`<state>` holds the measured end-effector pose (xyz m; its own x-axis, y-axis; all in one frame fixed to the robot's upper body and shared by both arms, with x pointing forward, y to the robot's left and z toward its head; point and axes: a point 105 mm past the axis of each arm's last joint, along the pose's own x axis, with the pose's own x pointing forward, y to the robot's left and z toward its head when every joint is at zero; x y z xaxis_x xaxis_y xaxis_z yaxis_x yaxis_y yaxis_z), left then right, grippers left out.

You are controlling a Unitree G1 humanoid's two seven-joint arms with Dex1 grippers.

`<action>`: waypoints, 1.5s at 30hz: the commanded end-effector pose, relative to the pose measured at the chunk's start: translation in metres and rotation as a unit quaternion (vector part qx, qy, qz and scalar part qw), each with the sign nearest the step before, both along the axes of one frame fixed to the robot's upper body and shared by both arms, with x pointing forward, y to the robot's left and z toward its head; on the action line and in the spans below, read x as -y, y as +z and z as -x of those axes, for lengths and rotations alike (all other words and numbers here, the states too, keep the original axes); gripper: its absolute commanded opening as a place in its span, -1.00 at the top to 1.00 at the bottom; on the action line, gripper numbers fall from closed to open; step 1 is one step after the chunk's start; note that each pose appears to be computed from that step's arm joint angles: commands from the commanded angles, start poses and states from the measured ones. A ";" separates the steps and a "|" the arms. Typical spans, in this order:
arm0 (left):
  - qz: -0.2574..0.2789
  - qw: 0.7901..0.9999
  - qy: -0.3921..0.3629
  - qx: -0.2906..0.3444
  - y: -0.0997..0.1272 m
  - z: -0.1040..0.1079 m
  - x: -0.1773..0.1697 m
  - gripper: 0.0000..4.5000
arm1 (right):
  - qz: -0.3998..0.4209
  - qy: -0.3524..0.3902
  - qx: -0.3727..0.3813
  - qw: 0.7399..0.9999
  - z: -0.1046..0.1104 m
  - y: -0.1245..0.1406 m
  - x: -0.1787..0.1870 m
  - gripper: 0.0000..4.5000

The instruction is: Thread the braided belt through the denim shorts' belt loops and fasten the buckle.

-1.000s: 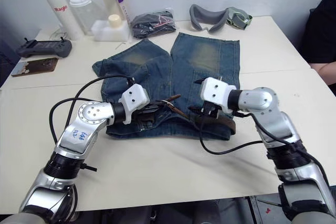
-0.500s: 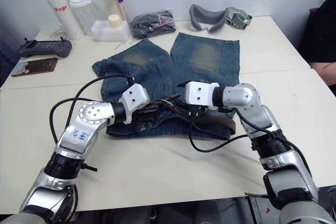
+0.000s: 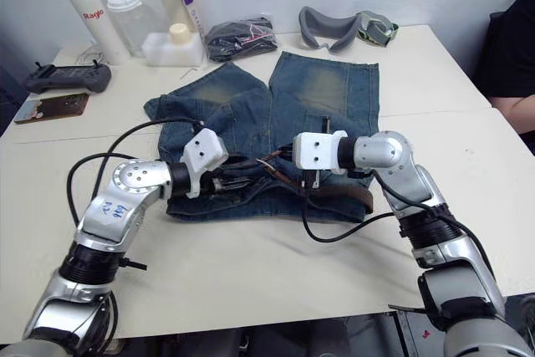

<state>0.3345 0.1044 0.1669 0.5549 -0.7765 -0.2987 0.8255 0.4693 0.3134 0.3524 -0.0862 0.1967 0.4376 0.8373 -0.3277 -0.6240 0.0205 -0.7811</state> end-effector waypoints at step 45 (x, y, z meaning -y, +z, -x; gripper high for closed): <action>0.219 0.975 0.028 0.013 0.067 -0.027 0.045 1.00 | -0.087 -0.109 -0.045 0.989 0.013 0.024 0.041 -0.39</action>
